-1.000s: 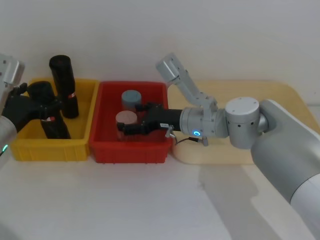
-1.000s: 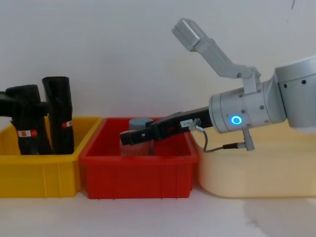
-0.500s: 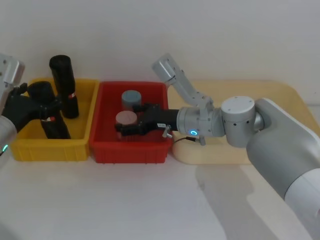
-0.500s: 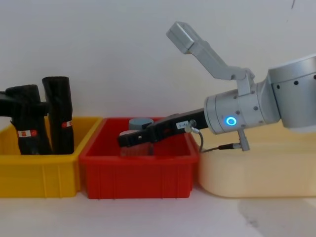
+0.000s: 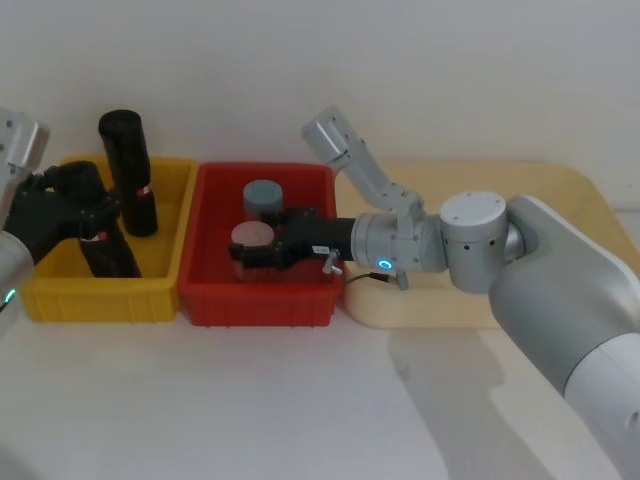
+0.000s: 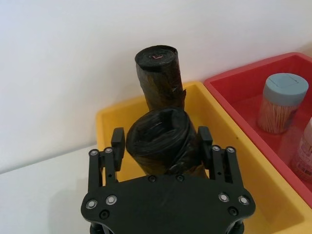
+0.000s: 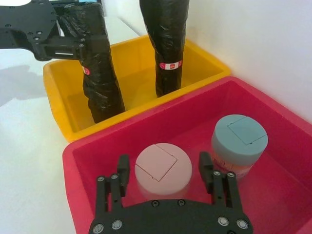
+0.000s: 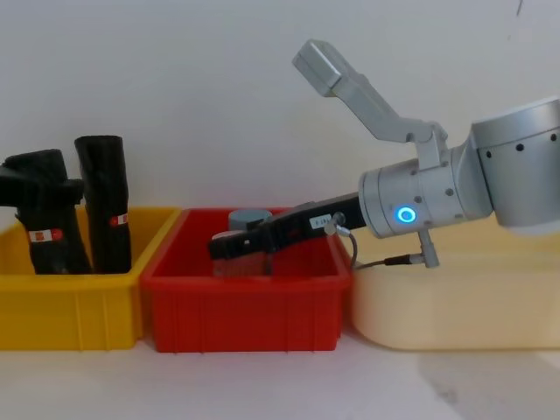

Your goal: Pick up the garbage bag with the one hand and transfer it to the other hand.

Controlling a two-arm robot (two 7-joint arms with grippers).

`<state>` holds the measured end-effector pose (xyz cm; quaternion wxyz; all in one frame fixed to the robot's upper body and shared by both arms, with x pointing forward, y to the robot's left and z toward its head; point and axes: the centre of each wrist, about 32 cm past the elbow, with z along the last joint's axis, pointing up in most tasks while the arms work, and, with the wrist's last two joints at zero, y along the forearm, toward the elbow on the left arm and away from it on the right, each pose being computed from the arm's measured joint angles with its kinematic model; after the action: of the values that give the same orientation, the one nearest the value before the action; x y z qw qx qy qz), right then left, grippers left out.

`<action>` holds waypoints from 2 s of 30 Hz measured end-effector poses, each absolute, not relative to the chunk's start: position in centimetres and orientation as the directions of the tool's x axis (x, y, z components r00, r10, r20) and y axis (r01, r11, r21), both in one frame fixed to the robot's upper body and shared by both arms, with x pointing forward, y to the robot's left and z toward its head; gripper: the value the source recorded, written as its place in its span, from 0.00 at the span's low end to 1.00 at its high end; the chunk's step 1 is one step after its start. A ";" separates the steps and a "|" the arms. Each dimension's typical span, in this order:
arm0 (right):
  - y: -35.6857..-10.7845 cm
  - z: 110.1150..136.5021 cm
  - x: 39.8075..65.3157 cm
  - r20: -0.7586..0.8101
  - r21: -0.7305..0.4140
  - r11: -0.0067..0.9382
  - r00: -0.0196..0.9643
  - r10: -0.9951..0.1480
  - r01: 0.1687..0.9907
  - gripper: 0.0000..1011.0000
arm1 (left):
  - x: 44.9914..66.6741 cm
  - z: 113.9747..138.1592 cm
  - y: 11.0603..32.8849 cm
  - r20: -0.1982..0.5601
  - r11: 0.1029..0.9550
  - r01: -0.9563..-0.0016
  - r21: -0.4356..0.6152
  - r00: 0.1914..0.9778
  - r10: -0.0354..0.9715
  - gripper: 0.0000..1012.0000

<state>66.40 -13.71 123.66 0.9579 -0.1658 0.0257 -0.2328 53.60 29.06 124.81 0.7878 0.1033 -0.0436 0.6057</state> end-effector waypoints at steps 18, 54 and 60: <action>-13.7 123.6 66.5 0.026 -0.329 0.837 0.890 -0.454 0.437 0.65 | 53.6 124.8 29.1 0.194 0.245 -0.963 0.110 0.263 0.945 0.53; -13.6 123.6 66.5 0.025 -0.330 0.837 0.890 -0.455 0.437 0.65 | 53.6 124.8 29.1 0.194 0.245 -0.963 0.110 0.263 0.945 0.36; -13.6 123.6 66.5 0.025 -0.330 0.837 0.890 -0.455 0.437 0.65 | 53.6 124.8 29.1 0.194 0.245 -0.963 0.110 0.262 0.945 0.36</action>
<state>66.47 -13.63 123.60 0.9580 -0.1656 0.0271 -0.2326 53.60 29.06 124.81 0.7877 0.1033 -0.0437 0.6057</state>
